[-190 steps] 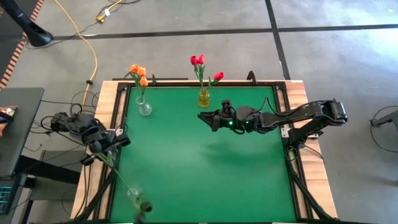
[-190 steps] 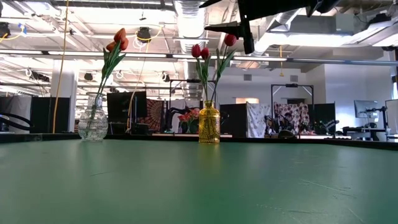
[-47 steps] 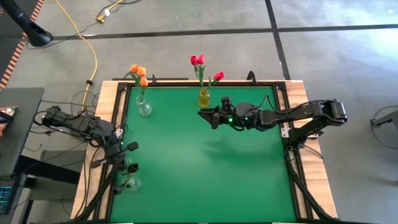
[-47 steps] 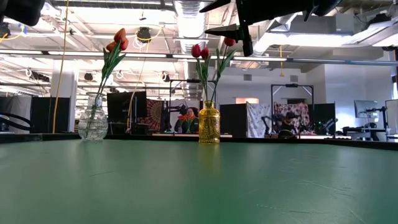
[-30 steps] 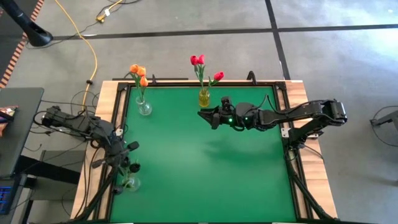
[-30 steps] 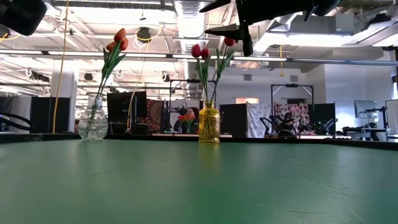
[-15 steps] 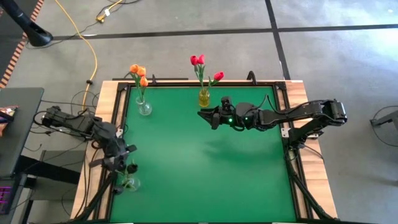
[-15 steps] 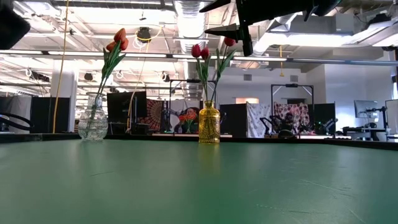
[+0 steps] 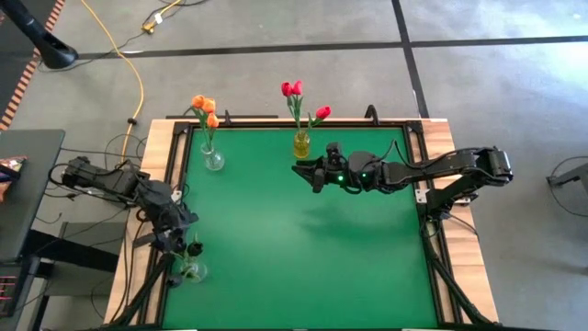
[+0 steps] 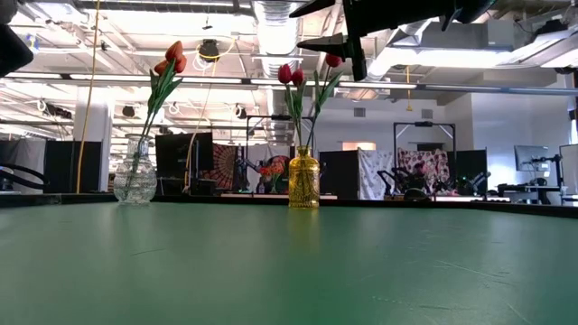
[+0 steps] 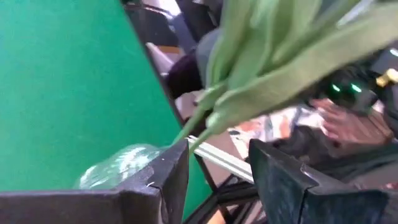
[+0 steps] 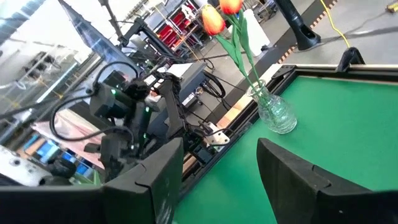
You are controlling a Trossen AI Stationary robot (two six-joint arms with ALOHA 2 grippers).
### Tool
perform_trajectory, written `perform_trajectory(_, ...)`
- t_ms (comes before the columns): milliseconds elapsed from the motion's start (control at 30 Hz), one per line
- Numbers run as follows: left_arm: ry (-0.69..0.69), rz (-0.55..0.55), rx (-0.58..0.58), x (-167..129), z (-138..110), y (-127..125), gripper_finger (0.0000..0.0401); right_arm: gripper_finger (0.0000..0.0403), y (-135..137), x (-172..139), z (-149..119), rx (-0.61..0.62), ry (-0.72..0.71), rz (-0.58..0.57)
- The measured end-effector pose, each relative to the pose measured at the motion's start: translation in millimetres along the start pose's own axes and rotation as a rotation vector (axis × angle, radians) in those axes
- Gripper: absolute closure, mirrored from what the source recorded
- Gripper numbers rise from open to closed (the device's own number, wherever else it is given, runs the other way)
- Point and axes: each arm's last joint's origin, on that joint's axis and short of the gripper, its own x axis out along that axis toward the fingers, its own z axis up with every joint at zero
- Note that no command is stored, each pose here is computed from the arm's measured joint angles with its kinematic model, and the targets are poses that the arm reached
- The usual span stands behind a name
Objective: Sort flowers into vase by color
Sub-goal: Return to Home Position
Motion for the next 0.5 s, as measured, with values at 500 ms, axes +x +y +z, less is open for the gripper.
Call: perform_trajectory(500,-0.258,0.732,0.073,-45.3,13.8,-24.5,0.0246,0.0173,-16.3,3.9,17.6,-0.144,0.030,0.034)
